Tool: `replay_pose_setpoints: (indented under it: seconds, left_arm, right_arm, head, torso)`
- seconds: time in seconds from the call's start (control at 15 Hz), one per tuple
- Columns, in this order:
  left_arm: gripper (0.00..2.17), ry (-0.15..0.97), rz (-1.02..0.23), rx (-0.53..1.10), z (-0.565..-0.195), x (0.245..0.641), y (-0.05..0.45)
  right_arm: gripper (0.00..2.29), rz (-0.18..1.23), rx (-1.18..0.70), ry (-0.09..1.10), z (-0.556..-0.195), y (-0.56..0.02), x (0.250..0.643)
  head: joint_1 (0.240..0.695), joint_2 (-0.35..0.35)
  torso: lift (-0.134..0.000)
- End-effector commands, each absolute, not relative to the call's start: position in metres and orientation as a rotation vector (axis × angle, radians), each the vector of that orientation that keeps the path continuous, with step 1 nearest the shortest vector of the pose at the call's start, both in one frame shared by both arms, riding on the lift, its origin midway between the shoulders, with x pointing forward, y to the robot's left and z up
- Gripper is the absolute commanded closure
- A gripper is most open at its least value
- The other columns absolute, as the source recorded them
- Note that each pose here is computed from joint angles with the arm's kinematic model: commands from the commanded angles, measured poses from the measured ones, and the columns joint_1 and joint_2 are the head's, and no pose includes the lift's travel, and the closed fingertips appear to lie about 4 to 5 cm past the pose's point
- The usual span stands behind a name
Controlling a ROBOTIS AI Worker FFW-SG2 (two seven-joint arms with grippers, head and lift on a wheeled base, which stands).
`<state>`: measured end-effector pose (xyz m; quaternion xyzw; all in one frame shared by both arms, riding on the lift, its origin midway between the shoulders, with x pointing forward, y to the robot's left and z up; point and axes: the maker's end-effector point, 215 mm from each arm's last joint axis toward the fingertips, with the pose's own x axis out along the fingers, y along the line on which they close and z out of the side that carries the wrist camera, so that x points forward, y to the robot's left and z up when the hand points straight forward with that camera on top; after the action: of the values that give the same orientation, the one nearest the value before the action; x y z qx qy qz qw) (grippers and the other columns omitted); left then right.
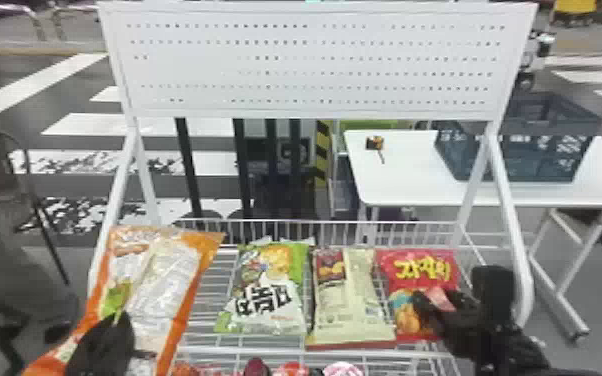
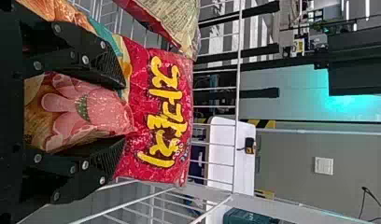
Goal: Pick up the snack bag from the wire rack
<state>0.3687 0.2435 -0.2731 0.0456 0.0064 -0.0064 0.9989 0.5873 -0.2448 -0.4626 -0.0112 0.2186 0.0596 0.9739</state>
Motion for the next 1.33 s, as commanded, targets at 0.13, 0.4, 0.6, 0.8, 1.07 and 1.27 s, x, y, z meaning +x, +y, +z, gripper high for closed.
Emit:
replay_pose_setpoints:
  seconds: [0.13, 0.4, 0.6, 0.8, 1.07, 1.27]
  left_arm:
    - [1.89, 0.014, -0.016, 0.092, -0.272, 0.367, 0.243]
    - [1.89, 0.012, -0.02, 0.094, -0.271, 0.366, 0.242]
    - [1.89, 0.006, -0.024, 0.094, -0.266, 0.364, 0.24]
    - [1.89, 0.004, -0.026, 0.095, -0.264, 0.362, 0.24]
    - [1.89, -0.006, -0.023, 0.096, -0.258, 0.359, 0.241]
    - [1.89, -0.008, -0.017, 0.096, -0.257, 0.358, 0.242]
  right_arm:
    - [2.13, 0.103, -0.033, 0.432, -0.457, -0.245, 0.585]
    - [2.13, 0.072, -0.052, 0.383, -0.434, -0.245, 0.581]
    - [2.13, 0.055, -0.063, 0.34, -0.415, -0.245, 0.58]
    - [2.13, 0.08, -0.053, 0.292, -0.392, -0.228, 0.568]
    - [2.13, 0.155, -0.005, 0.201, -0.34, -0.189, 0.517]
    - [2.13, 0.18, 0.018, 0.19, -0.325, -0.18, 0.47]
  head:
    - [0.499, 0.0]
    - [0.499, 0.0]
    - [0.499, 0.0]
    - [0.499, 0.0]
    - [0.499, 0.0]
    - [0.499, 0.0]
  torso:
    - [0.0]
    - [0.0]
    - [0.0]
    - [0.0]
    - [0.0]
    - [0.0]
